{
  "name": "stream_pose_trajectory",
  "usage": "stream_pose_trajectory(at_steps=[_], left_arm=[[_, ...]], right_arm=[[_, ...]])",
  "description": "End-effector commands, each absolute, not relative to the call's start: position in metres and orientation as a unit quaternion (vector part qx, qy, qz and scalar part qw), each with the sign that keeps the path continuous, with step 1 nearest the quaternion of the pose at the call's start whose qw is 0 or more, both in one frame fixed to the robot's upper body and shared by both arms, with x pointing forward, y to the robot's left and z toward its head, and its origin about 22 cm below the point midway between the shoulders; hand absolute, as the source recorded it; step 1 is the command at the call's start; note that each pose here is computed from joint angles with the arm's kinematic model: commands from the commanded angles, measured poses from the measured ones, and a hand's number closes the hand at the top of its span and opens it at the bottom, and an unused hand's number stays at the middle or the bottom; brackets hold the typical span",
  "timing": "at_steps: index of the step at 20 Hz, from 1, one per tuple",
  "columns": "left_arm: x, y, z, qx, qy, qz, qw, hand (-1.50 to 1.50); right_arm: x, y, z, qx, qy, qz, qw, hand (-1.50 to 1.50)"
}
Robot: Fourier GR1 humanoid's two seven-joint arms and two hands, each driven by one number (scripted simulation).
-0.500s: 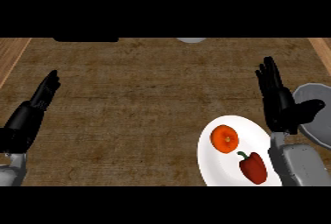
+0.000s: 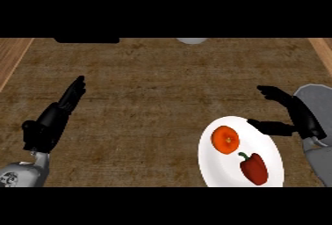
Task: Pick the bell pepper from the plate and place it in the pan
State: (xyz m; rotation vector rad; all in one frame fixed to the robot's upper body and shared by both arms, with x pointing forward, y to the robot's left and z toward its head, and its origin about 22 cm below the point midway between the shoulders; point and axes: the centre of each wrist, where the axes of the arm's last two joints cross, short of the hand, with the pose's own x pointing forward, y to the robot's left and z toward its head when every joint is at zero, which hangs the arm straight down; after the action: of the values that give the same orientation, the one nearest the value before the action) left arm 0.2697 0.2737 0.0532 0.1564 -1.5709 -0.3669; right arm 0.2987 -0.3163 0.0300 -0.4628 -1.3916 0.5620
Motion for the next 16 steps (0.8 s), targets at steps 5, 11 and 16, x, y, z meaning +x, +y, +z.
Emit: stream_pose_trajectory(at_steps=[5, 11, 16], left_arm=[[0.261, 0.26, 0.062, 0.036, -0.684, -0.157, 0.712, 0.0], [0.269, 0.258, 0.056, 0.046, -0.675, -0.156, 0.72, 0.0], [0.275, 0.252, 0.049, 0.043, -0.674, -0.157, 0.721, 0.0]], right_arm=[[0.232, -0.335, -0.032, -0.246, -0.619, 0.242, 0.706, -1.5], [0.248, -0.338, 0.019, -0.283, -0.51, 0.409, 0.702, -1.5], [0.263, -0.323, 0.067, -0.296, -0.411, 0.511, 0.695, -1.5]])
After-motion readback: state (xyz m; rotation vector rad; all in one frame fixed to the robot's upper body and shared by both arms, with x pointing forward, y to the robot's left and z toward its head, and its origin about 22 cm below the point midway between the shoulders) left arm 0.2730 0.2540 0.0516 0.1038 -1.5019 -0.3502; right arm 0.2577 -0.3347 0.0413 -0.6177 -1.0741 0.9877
